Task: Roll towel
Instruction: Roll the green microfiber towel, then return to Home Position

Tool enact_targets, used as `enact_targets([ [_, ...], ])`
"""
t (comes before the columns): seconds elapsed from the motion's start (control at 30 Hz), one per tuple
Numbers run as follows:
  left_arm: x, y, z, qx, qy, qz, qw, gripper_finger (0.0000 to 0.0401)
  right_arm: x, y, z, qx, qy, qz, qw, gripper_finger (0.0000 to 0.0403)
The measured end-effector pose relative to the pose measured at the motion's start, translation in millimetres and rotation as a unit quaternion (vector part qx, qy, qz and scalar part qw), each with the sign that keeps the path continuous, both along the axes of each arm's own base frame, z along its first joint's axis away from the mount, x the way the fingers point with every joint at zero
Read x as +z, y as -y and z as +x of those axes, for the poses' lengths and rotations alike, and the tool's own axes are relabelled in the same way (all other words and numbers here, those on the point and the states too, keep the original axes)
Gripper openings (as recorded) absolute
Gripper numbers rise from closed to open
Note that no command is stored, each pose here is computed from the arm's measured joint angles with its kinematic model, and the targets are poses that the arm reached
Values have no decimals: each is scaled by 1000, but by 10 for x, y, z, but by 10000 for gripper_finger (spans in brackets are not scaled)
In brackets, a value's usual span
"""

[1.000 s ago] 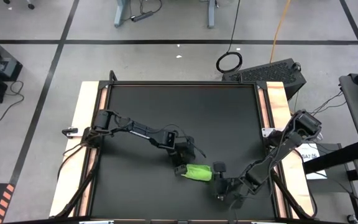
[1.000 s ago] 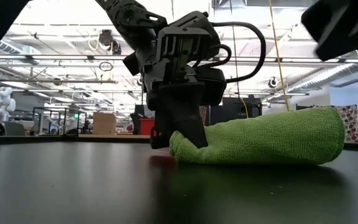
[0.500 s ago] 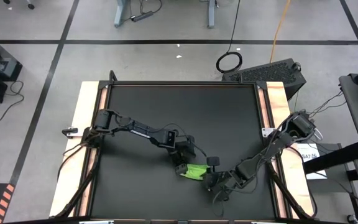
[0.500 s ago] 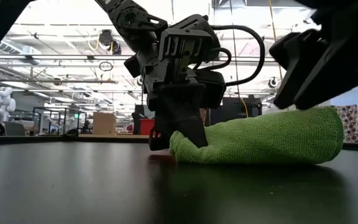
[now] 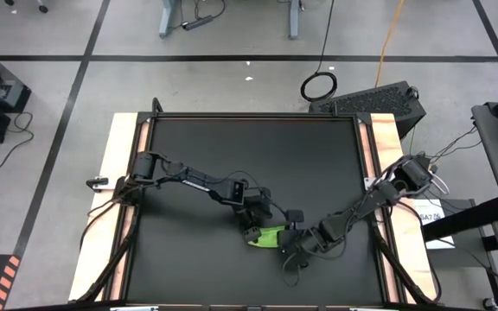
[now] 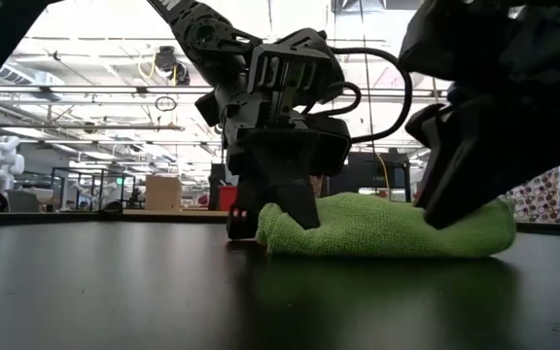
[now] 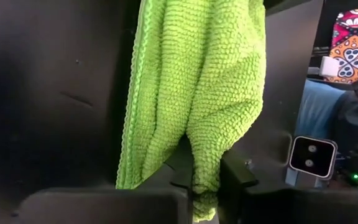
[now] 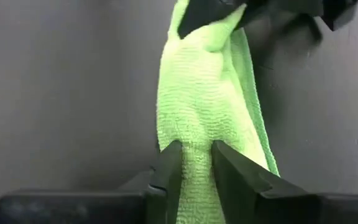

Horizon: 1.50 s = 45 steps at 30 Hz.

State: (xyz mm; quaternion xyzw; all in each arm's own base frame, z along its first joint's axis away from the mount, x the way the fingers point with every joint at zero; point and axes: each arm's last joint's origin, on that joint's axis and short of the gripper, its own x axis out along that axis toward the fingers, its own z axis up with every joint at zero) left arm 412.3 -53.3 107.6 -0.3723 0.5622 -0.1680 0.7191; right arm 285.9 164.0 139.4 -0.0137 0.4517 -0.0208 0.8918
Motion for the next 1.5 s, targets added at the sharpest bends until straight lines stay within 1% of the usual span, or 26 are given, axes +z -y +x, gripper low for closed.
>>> enact_targets([
  [0.1, 17, 2, 1, 3, 0, -3, 1000, 43, -3, 45, 24, -12, -3, 11, 1000, 77],
  [0.2, 82, 15, -5, -8, 17, 3, 1000, 44, -11, 105, 56, -13, -14, 32, 999, 72],
  [0.27, 153, 17, -4, -14, 31, 11, 999, 45, -32, 147, 62, -17, -21, 45, 999, 71],
  [0.4, 386, 45, 34, -28, 80, 22, 996, 54, -89, 208, 40, -35, -28, 70, 997, 70],
  [0.53, 552, 79, 28, -21, 109, 48, 993, 89, -108, 212, 35, -37, -24, 83, 996, 70],
  [0.63, 637, 127, -5, -24, 120, 65, 990, 130, -106, 217, 44, -39, -21, 87, 995, 70],
  [0.7, 692, 185, -29, -30, 132, 85, 987, 159, -105, 228, 54, -40, -20, 91, 995, 70],
  [0.8, 750, 338, -94, -46, 146, 138, 979, 191, -101, 255, 81, -43, -15, 98, 994, 70],
  [0.87, 768, 457, -138, -56, 152, 178, 971, 200, -100, 283, 105, -47, -10, 102, 994, 70],
  [0.97, 740, 602, -209, -72, 145, 221, 962, 203, -98, 345, 138, -55, -7, 102, 993, 70],
  [1.07, 725, 711, -260, -75, 139, 252, 955, 203, -98, 421, 171, -57, -6, 97, 994, 70],
  [1.2, 739, 854, -316, -75, 146, 283, 945, 203, -96, 537, 221, -56, -9, 106, 993, 70],
  [1.27, 786, 899, -342, -72, 156, 295, 940, 203, -94, 576, 240, -54, -9, 111, 992, 70],
  [1.37, 895, 958, -394, -75, 177, 315, 929, 203, -55, 591, 256, -41, -3, 134, 990, 71],
  [1.43, 1028, 980, -437, -74, 202, 330, 919, 203, 37, 583, 259, -32, 14, 150, 988, 71],
  [1.5, 1195, 981, -491, -70, 230, 347, 907, 203, 188, 580, 240, -24, 38, 163, 986, 71],
])
